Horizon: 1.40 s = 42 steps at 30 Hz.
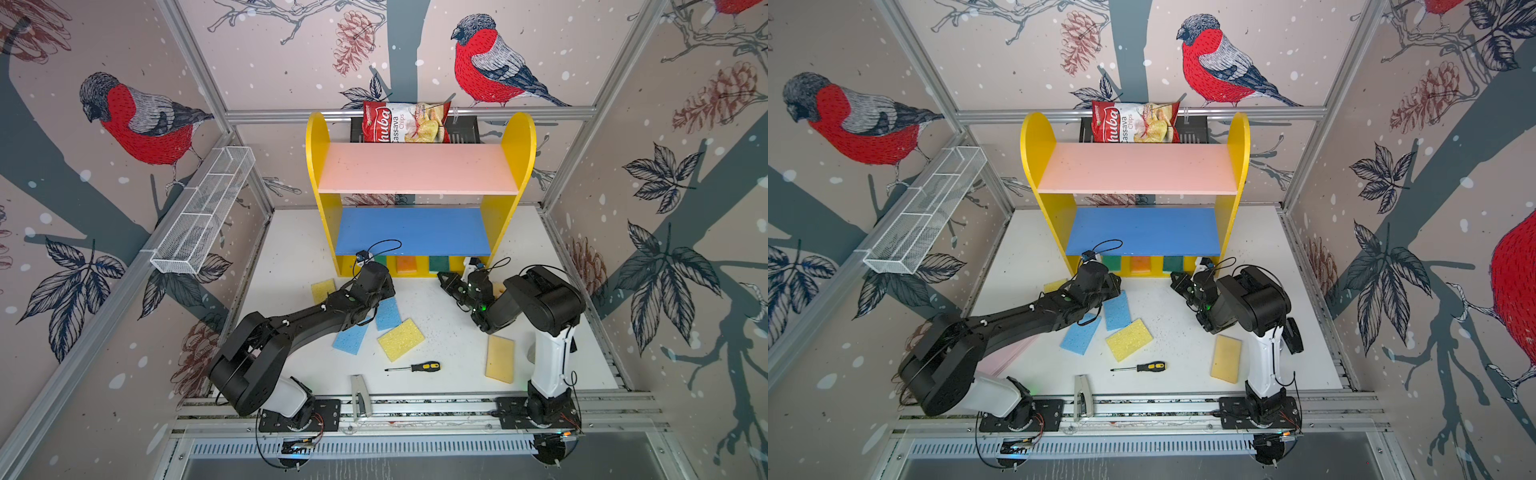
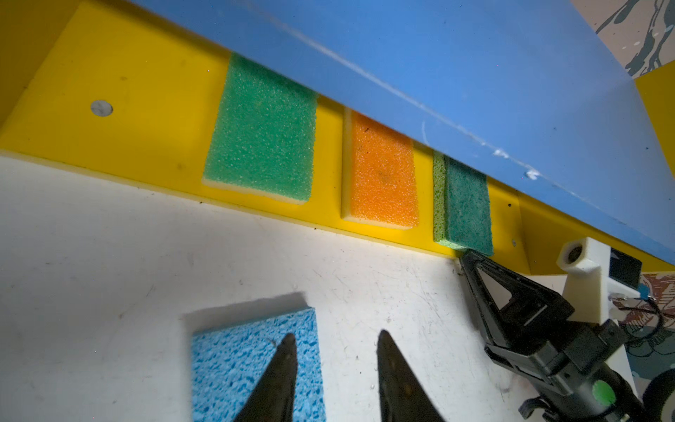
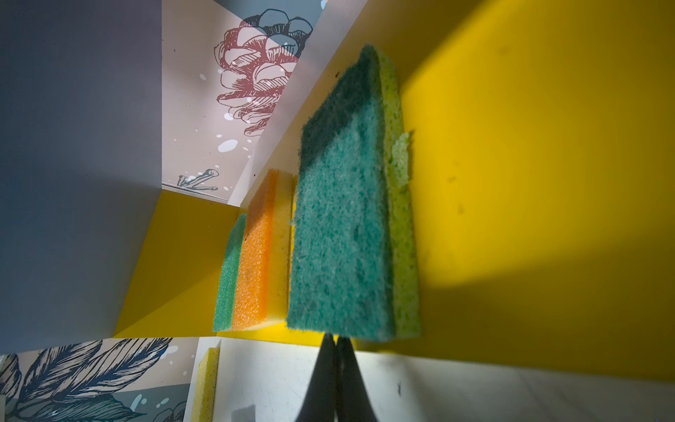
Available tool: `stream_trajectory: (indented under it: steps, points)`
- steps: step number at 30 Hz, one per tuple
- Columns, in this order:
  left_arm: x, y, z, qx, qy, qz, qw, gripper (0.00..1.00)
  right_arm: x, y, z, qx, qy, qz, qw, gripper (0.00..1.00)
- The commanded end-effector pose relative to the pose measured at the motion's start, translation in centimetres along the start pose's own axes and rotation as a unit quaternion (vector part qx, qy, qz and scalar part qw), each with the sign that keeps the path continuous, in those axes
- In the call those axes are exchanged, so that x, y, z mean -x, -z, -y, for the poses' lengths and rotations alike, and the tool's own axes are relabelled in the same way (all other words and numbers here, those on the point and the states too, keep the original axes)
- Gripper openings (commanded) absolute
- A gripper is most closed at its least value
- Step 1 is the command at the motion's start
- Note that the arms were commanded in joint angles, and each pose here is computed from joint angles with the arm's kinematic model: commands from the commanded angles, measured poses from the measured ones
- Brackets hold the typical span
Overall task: Place and organize the cleaning sponges onto the shelf
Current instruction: 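Stand the dark-green sponge upright against the shelf base with the right gripper, then release the dark-green sponge and draw the right gripper back from the shelf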
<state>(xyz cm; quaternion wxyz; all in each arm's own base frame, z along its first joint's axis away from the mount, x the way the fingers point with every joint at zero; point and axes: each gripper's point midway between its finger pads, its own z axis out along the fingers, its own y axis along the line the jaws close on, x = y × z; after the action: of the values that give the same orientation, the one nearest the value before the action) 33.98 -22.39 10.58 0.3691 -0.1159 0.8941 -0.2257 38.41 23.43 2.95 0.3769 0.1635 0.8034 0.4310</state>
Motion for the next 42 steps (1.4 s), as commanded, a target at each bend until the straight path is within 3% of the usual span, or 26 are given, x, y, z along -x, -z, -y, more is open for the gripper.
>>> stream_trajectory:
  steps: [1, 16, 25, 35, 42]
  points:
    - [0.3, 0.0, 0.1, 0.003, -0.006, 0.004, 1.000, 0.37, -2.7, 1.1, 4.7, -0.091, -0.013, -0.046, 0.995, 0.02]
    - [-0.3, -0.7, 0.1, 0.001, -0.005, -0.005, 1.000, 0.37, -1.6, 5.5, 8.7, -0.143, -0.055, -0.013, 0.988, 0.01]
    - [0.0, -0.6, 0.3, 0.000, -0.005, -0.003, 1.000, 0.37, -2.1, 3.7, 8.6, -0.125, -0.072, -0.026, 0.989, 0.00]
    - [-0.1, -0.6, 0.3, 0.001, -0.006, -0.005, 1.000, 0.37, -2.5, 3.1, 8.5, -0.148, -0.057, -0.030, 0.987, 0.00]
    - [-0.2, -0.5, 0.3, -0.001, -0.004, -0.005, 1.000, 0.37, -2.8, 2.8, 9.2, -0.170, -0.084, -0.027, 0.981, 0.00]
